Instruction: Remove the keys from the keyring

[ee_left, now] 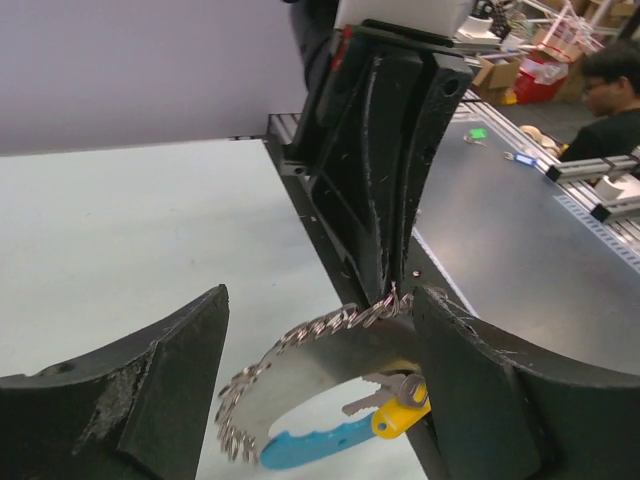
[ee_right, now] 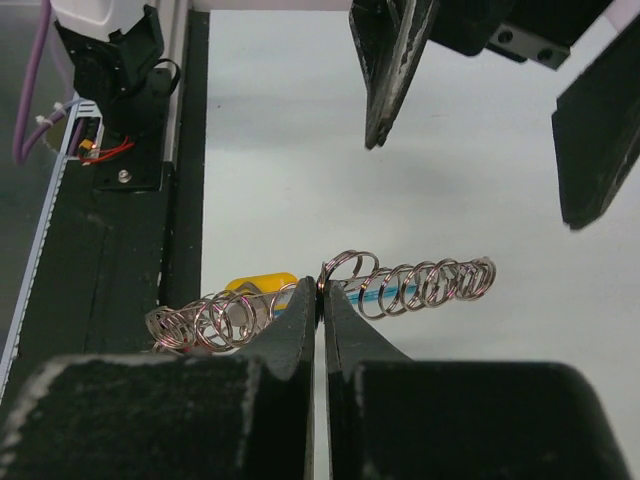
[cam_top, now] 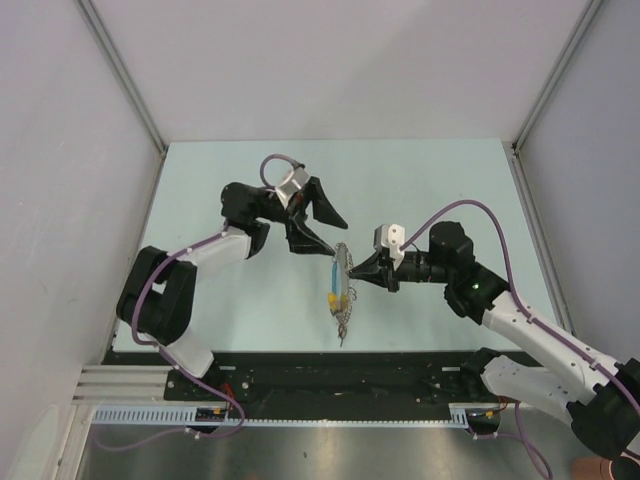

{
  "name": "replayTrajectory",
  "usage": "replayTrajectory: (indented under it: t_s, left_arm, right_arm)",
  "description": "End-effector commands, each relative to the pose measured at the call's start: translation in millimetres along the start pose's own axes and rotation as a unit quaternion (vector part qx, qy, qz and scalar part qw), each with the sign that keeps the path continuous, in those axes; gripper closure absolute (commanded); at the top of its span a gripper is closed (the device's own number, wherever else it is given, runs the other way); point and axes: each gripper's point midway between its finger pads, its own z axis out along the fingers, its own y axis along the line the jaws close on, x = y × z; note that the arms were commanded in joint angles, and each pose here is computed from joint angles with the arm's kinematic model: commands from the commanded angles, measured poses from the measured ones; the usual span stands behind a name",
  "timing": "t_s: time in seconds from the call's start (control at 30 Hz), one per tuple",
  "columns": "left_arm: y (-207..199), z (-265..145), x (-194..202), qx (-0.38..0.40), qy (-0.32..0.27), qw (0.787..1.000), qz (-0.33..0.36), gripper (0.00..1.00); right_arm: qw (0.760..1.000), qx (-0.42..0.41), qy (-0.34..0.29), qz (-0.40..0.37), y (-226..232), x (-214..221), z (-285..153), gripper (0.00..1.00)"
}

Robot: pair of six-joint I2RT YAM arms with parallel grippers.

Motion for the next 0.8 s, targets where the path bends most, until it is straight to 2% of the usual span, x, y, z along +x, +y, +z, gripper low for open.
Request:
replayTrajectory:
  t_s: [0.0, 0.17, 0.33, 0.4, 0.43, 0.47, 0.6, 0.63, 0.67, 0.77]
  left_arm:
    - [-50, 10, -5, 0.102, 0.068, 0.973, 0.196, 0.21]
    - [-58, 14, 14, 0.130, 0.083, 0.971, 0.185, 0.22]
    - [-65, 14, 30, 0.140, 0.088, 0.978, 0.130, 0.25]
    - [-77, 13, 25, 0.141, 0.083, 0.974, 0.157, 0.24]
    - [-80, 12, 29, 0.144, 0.081, 0.978, 0.128, 0.23]
    - [-79, 14, 29, 0.149, 0.075, 0.975, 0.146, 0.23]
    - [-84, 20, 31, 0.163, 0.074, 0.976, 0.125, 0.23]
    - [-86, 21, 36, 0.164, 0.081, 0.978, 0.097, 0.23]
    - [-90, 26, 37, 0.173, 0.084, 0.974, 0.116, 0.25]
    - [-94, 33, 47, 0.187, 0.088, 0.974, 0.087, 0.27]
  right_arm:
    - [0.995, -0.042, -0.051, -0.073, 16, -38, -8, 1.00]
    - [0.993, -0.068, -0.052, -0.077, 29, -43, -12, 1.00]
    - [0.989, -0.084, -0.062, -0.105, 39, -56, -20, 1.00]
    - [0.988, -0.097, -0.063, -0.105, 46, -58, -23, 1.00]
    - [0.987, -0.104, -0.064, -0.107, 49, -59, -24, 1.00]
    - [0.985, -0.114, -0.066, -0.108, 54, -61, -27, 1.00]
    - [0.982, -0.119, -0.073, -0.126, 60, -66, -32, 1.00]
    - [0.982, -0.122, -0.073, -0.127, 62, -66, -32, 1.00]
    - [0.981, -0.128, -0.075, -0.127, 64, -67, -33, 1.00]
    - [0.980, -0.135, -0.076, -0.128, 68, -67, -35, 1.00]
